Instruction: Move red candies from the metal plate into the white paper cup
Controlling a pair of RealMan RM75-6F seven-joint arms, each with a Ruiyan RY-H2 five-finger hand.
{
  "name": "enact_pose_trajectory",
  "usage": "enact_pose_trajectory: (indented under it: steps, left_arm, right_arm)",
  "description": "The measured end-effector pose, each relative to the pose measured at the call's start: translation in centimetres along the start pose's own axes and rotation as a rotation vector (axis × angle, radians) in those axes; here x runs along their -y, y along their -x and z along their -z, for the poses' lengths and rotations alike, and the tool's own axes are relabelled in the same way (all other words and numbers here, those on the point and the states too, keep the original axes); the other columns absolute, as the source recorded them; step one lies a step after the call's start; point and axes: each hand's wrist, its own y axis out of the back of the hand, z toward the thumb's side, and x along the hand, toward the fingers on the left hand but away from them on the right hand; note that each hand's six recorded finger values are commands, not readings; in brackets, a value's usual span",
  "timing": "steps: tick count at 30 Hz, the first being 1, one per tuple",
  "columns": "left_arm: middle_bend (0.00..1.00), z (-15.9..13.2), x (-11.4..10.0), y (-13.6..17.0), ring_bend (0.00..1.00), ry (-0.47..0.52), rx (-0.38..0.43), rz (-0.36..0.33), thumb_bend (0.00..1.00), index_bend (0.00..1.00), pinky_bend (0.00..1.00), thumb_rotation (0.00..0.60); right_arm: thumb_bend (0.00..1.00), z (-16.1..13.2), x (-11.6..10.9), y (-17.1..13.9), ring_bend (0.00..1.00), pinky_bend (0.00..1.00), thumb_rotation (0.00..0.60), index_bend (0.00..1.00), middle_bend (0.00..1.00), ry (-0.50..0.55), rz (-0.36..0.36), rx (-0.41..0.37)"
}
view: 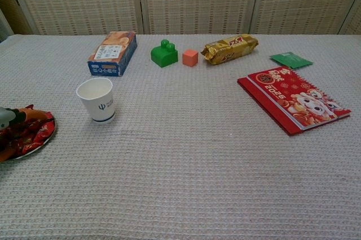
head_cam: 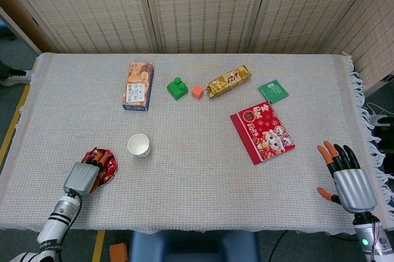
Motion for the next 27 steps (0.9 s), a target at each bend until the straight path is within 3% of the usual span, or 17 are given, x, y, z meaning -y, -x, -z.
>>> enact_pose_trajectory:
  steps: [10, 27]
  left_arm:
    - [0.3, -0.04, -0.14, -0.15, 0.38, -0.01, 0.001, -0.042, 0.38, 0.39, 0.93, 0.6]
    - [0.42, 0.04, -0.52, -0.62, 0.47, 0.012, 0.006, -0.104, 0.39, 0.5, 0.98, 0.6]
  right_arm:
    - [0.03, -0.14, 0.08, -0.19, 0.0, 0.0, 0.6, 0.0, 0.0, 0.001, -0.012, -0.005]
    - [0.03, -0.15, 0.31, -0.14, 0.0, 0.0, 0.6, 0.0, 0.0, -0.003, -0.03, -0.001]
